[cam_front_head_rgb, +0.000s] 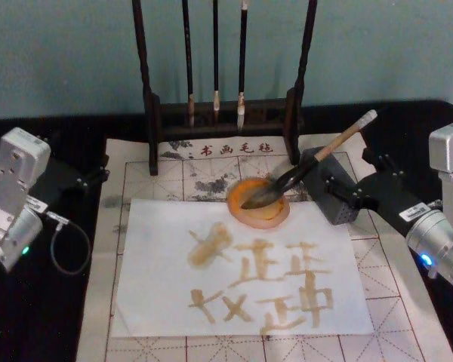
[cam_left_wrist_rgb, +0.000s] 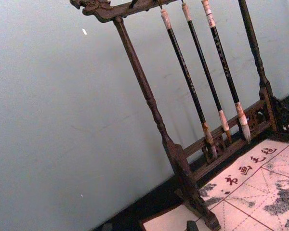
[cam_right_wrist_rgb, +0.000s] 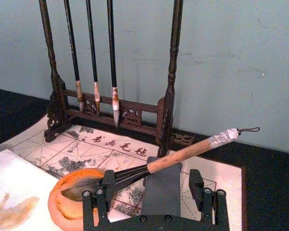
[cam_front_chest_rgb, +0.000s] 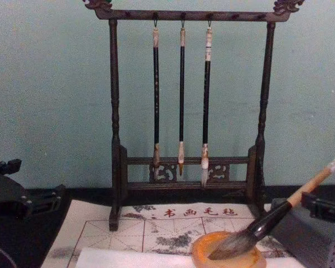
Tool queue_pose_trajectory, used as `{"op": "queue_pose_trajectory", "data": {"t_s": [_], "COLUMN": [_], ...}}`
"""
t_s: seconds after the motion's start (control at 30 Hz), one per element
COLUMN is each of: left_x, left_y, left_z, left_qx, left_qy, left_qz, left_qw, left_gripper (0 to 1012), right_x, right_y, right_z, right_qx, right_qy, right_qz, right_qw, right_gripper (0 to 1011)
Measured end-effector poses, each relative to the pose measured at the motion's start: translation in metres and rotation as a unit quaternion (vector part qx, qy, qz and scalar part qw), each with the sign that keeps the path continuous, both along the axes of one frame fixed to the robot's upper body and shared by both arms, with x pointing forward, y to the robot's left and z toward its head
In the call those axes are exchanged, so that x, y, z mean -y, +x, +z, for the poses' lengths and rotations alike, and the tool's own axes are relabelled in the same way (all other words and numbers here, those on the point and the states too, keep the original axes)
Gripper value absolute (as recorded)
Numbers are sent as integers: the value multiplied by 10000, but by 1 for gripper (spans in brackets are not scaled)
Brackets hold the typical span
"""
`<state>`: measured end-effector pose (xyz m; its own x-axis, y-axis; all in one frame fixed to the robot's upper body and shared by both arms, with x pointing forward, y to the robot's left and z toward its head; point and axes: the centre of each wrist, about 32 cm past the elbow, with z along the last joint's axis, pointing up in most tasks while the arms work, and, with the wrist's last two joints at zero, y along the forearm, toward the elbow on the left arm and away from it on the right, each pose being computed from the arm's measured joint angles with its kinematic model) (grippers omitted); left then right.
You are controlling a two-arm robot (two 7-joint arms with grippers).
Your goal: Pick up the brush from the inkstone, write on the paper, then place the brush back to its original position.
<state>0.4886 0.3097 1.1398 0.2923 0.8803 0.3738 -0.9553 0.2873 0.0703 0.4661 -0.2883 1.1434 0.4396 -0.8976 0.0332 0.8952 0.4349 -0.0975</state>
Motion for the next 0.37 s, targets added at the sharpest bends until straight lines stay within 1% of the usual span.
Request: {"op": "queue_pose_trajectory", "data": {"t_s": [0.37], "left_x": [0], "left_y": [0], "left_z": [0], "left_qx": [0], "left_qy": [0], "left_qz": [0], "left_qw": [10000], "left_gripper": [1001], "right_x": [0], "right_y": [0], "right_z": [0], "right_qx": [0], "right_qy": [0], "right_qz": [0], "right_qw": [10000], "right_gripper": [1002]}}
